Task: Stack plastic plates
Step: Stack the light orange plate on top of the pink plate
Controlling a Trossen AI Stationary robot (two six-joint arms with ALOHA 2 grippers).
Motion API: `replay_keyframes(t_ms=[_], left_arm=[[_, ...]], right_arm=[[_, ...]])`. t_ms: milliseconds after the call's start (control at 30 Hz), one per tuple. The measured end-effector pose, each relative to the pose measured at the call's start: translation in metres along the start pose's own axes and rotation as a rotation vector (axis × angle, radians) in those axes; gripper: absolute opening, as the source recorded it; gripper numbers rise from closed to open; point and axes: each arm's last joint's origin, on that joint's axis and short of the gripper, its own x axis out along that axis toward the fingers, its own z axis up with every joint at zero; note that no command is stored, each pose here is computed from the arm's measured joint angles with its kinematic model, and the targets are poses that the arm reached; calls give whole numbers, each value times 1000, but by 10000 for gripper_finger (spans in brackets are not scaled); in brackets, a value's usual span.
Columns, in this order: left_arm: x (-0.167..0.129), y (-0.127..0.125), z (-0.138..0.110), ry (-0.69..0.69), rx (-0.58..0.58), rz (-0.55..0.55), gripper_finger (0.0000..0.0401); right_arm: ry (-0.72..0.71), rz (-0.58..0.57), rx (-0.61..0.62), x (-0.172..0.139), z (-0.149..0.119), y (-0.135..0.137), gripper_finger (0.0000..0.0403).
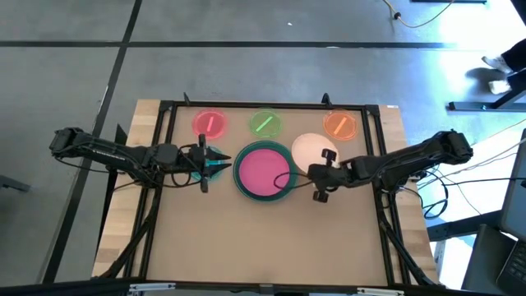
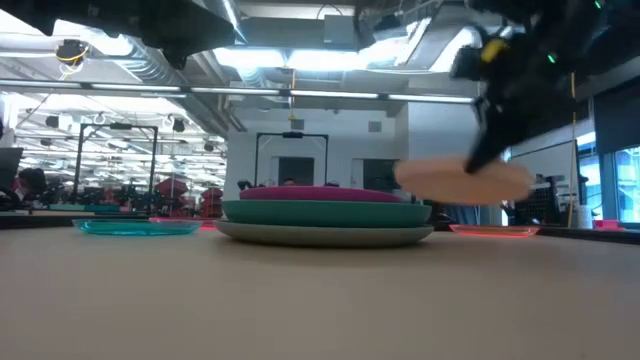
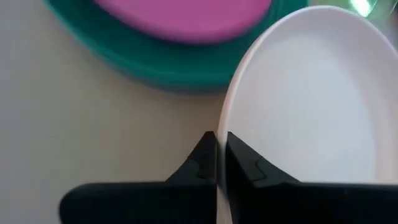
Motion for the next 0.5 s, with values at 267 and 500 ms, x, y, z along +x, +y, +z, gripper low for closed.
replay_keyframes(t_ms=[267, 500], left_arm=[[0, 0, 0, 0, 0, 0, 96], [0, 0, 0, 0, 0, 0, 96]], right_arm=[[-215, 73, -20, -13, 33, 4, 4], [-355, 160, -53, -7, 49, 12, 5]])
